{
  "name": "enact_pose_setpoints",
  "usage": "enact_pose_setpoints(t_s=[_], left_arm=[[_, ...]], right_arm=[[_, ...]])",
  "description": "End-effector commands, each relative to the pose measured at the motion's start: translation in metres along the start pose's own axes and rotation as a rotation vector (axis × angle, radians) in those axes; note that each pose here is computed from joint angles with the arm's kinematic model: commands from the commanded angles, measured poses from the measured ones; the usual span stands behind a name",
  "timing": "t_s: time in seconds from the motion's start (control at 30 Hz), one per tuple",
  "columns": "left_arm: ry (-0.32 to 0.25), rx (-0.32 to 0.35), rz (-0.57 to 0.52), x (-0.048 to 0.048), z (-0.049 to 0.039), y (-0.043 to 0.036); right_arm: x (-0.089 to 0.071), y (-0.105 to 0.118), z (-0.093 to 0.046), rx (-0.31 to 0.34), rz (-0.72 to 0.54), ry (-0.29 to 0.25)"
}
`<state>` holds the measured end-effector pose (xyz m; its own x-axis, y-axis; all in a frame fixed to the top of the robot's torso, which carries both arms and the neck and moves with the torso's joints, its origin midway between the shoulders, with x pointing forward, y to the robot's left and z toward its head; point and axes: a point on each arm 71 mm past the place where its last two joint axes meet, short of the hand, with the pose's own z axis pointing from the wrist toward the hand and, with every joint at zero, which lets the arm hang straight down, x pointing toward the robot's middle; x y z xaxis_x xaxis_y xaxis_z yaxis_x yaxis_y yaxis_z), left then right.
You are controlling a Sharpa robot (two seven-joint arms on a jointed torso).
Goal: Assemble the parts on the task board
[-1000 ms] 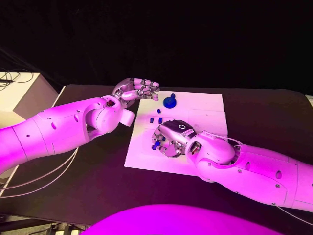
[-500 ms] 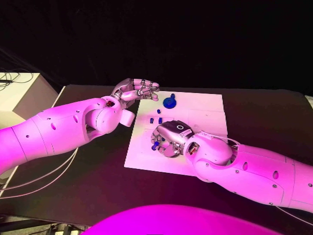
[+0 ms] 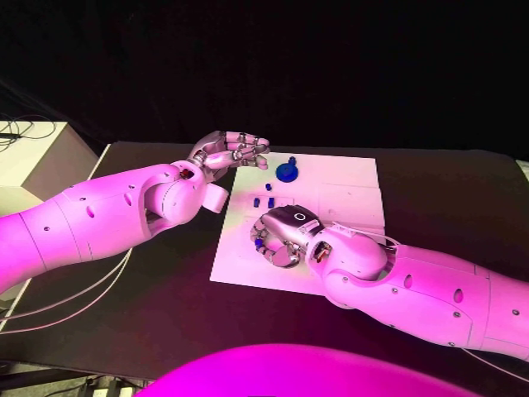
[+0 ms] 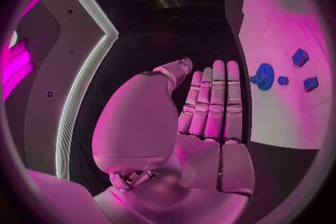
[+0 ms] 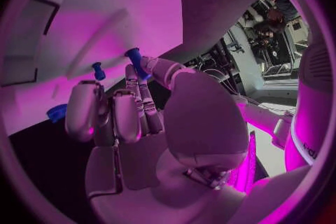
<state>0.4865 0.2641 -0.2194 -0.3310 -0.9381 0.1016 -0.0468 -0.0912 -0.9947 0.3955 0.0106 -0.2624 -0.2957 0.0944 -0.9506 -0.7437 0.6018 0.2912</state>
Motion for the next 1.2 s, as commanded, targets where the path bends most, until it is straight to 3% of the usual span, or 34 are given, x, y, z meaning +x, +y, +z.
enact_pose_setpoints(t_s=[0.03, 0.2, 0.87, 1.0, 1.2], left_arm=[[0.019, 0.005, -0.013, 0.0026, 0.0005, -0.0008], [0.022, 0.001, -0.014, 0.0028, 0.0006, -0.0005], [0.022, -0.003, -0.014, 0.0018, 0.0009, 0.0004], [0.022, -0.002, -0.015, 0.0020, 0.0010, 0.0005], [0.017, -0.001, -0.015, 0.0007, 0.0006, 0.0004]], right_arm=[[0.002, 0.002, -0.001, -0.023, 0.000, 0.008], [0.001, 0.000, -0.002, -0.017, 0.002, -0.003], [-0.010, -0.006, -0.014, -0.014, 0.074, -0.151], [-0.019, -0.016, -0.025, -0.007, 0.139, -0.191], [-0.046, -0.054, -0.048, 0.043, 0.312, -0.214]])
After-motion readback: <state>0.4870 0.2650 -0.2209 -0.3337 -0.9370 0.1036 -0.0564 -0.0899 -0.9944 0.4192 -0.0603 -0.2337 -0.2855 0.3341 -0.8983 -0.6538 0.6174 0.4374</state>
